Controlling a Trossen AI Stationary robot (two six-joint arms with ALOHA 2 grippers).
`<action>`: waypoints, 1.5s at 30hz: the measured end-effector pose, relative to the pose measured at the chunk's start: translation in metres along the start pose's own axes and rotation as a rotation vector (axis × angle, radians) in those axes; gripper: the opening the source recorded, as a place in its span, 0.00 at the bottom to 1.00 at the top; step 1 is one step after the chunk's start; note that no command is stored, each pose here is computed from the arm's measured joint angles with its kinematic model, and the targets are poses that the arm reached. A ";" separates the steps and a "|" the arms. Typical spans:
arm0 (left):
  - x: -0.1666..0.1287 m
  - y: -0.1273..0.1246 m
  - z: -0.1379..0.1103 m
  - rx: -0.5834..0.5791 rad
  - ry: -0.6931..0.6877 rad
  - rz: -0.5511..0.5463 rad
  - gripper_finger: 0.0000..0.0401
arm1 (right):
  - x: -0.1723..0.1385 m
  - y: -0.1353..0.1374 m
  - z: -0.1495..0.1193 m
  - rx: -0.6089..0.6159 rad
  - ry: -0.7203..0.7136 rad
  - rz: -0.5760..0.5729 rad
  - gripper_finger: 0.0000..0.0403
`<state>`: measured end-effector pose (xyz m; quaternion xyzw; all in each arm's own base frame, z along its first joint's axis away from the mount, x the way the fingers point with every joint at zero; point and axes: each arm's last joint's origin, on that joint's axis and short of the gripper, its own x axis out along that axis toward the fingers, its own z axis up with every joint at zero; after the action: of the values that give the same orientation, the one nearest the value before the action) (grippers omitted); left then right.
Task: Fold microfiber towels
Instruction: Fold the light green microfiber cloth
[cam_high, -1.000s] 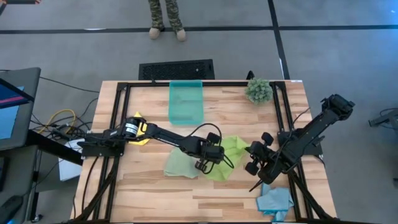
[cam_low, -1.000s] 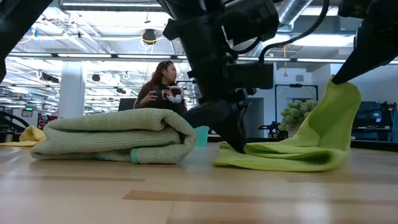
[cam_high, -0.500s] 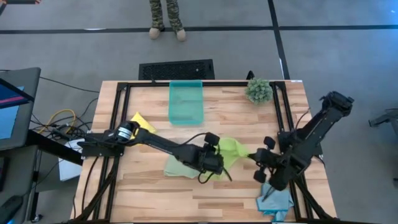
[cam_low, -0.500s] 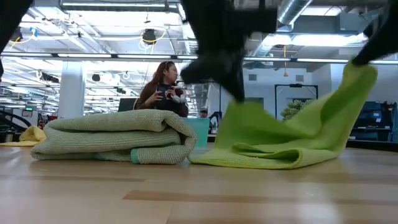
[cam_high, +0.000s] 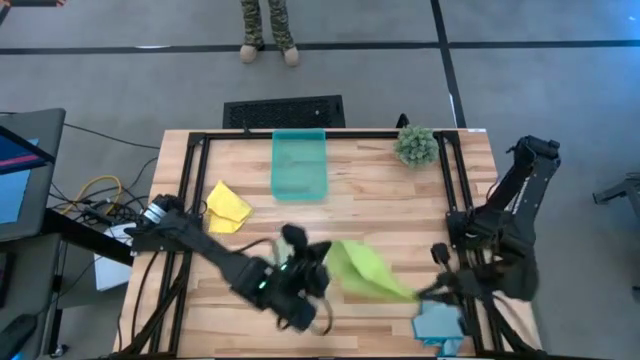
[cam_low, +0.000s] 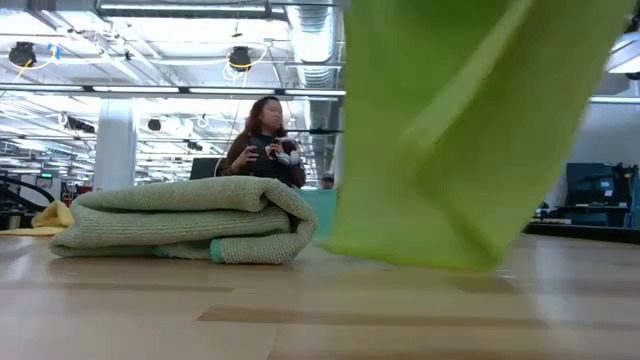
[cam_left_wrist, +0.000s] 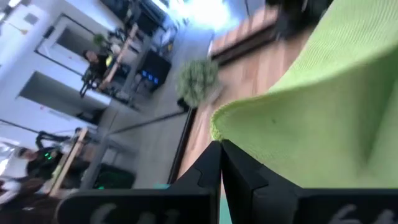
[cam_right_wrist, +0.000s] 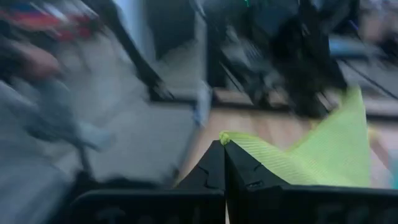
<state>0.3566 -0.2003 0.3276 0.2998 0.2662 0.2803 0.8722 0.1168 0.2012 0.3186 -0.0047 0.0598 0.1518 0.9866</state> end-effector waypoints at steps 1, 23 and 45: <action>-0.007 -0.001 0.000 -0.017 -0.015 0.007 0.00 | -0.003 0.002 0.004 0.001 -0.031 0.019 0.02; 0.040 -0.005 -0.030 0.091 0.216 -0.394 0.00 | 0.015 -0.040 -0.042 0.218 0.444 -0.095 0.02; 0.065 -0.004 -0.040 0.147 0.185 -0.238 0.00 | 0.003 -0.062 -0.044 0.159 0.363 -0.441 0.02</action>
<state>0.3780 -0.1455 0.2785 0.3020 0.3985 0.1813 0.8468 0.1330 0.1415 0.2737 0.0325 0.2446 -0.0749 0.9662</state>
